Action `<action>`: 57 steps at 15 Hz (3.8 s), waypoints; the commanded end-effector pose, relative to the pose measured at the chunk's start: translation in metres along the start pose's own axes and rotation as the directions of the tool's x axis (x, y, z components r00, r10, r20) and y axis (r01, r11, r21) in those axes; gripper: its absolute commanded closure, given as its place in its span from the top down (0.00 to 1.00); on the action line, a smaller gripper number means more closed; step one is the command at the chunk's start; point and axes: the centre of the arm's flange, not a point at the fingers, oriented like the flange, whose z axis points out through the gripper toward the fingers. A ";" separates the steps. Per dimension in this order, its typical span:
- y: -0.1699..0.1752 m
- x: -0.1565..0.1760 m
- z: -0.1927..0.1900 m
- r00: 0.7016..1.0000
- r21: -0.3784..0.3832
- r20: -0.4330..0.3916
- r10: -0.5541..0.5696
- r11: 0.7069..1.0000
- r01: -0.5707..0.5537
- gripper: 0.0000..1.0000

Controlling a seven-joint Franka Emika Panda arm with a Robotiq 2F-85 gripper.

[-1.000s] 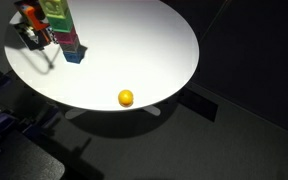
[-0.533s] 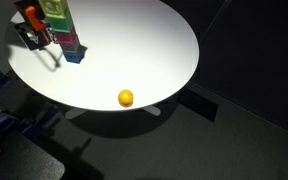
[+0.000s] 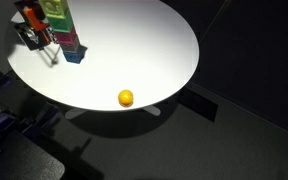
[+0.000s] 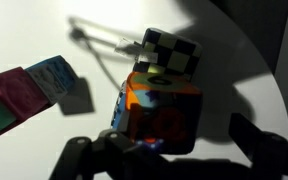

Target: Put the plush block on top of the orange block

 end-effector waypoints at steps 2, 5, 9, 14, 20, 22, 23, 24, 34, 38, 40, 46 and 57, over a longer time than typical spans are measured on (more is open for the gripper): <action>-0.006 0.008 0.007 1.000 -0.031 0.015 0.022 0.999 -0.022 1.00; -0.005 0.009 0.010 0.999 -0.055 0.022 0.029 0.998 -0.028 1.00; -0.005 0.010 0.015 0.998 -0.089 0.040 0.040 0.995 -0.037 1.00; -0.008 0.011 0.020 0.998 -0.104 0.058 0.034 0.994 -0.028 1.00; -0.008 0.016 0.027 0.999 -0.107 0.051 0.015 0.994 -0.009 1.00; -0.009 0.018 0.029 0.999 -0.112 0.044 0.004 0.994 0.001 1.00; -0.009 0.020 0.030 0.999 -0.115 0.042 0.000 0.993 0.005 1.00; -0.010 0.021 0.032 0.999 -0.118 0.041 -0.010 0.993 0.015 1.00; -0.009 0.027 0.047 0.997 -0.122 0.072 -0.015 0.992 0.024 0.61; -0.007 0.025 0.035 0.998 -0.119 0.067 -0.011 0.993 0.019 0.45; -0.005 0.024 0.027 0.998 -0.121 0.066 -0.010 0.992 0.018 0.38; -0.004 0.020 -0.004 0.997 -0.125 0.073 -0.007 0.992 0.016 0.23; 0.003 0.008 -0.103 1.000 -0.112 0.020 0.005 0.994 -0.003 0.19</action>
